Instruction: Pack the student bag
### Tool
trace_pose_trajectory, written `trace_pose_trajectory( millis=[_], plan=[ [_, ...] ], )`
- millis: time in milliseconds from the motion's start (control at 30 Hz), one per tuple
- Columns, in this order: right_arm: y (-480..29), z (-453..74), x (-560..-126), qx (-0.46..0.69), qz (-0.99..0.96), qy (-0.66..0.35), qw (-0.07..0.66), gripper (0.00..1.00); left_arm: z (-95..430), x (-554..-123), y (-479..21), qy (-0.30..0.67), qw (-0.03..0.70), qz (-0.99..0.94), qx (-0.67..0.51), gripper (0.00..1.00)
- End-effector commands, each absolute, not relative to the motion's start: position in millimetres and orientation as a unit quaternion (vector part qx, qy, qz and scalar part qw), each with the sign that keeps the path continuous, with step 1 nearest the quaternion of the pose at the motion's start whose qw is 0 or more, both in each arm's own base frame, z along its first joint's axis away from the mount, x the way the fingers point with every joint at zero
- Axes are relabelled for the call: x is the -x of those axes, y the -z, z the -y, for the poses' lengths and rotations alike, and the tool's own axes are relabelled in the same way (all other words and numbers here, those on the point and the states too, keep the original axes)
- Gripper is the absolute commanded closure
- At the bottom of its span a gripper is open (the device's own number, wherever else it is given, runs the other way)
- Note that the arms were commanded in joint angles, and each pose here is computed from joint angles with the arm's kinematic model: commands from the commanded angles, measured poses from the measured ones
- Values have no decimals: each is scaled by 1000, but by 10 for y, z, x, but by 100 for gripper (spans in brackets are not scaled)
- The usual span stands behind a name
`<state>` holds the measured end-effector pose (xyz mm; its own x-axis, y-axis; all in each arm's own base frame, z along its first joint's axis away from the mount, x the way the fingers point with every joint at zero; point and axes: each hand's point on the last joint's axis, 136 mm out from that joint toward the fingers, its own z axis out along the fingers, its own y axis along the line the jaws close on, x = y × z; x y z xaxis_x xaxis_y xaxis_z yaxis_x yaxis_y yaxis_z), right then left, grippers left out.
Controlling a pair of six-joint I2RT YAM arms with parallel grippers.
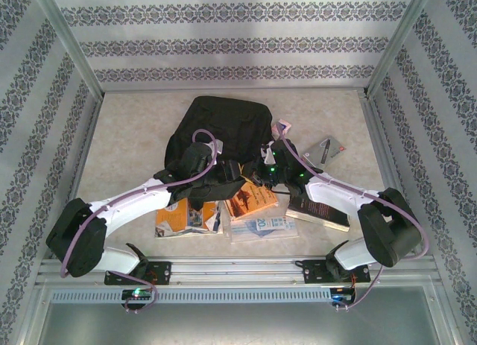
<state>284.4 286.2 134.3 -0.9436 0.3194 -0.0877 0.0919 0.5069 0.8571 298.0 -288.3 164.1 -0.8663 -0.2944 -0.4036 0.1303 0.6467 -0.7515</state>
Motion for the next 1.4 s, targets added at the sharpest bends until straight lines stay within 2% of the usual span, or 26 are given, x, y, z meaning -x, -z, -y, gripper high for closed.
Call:
trace_pose_trajectory(
  millis=[0,67,167,200,633,833,867,933,967,1000,1133,1367],
  plan=[
    [-1544,-2985,-2821,-91,-838,-523,125,94,2902,-2974,-1538,411,251,-875,41,72],
    [-1546,-2983,-2821,-91,-837,-524,127,97,2927,-2976,-1538,416,248,-874,41,80],
    [-1527,-2930,-2830,-96,-841,-514,137,99,2919,-2976,-1540,414,250,-874,41,98],
    [-1512,-2912,-2828,-96,-843,-511,139,99,2909,-2974,-1553,414,252,-874,41,100],
    [-1459,-2699,-2867,-102,-852,-483,178,100,2590,-2956,-1649,390,291,-871,64,100],
    [-1480,-2694,-2873,-90,-848,-489,185,100,2682,-2939,-1647,411,275,-868,55,100],
    [-1492,-2703,-2871,-86,-845,-493,187,100,2716,-2940,-1633,416,266,-867,57,99],
    [-1514,-2718,-2870,-79,-840,-501,193,100,2759,-2955,-1612,425,253,-867,69,63],
    [-1545,-2730,-2871,-72,-835,-508,198,100,2776,-2967,-1620,429,250,-865,75,52],
    [-1581,-2744,-2868,-63,-830,-516,204,100,2790,-2982,-1623,432,248,-863,79,47],
    [-1695,-2743,-2860,-39,-812,-535,230,100,2870,-3025,-1671,447,239,-858,85,37],
    [-1837,-2794,-2826,-7,-783,-571,246,100,2976,-3098,-1598,465,226,-851,93,35]
  ],
)
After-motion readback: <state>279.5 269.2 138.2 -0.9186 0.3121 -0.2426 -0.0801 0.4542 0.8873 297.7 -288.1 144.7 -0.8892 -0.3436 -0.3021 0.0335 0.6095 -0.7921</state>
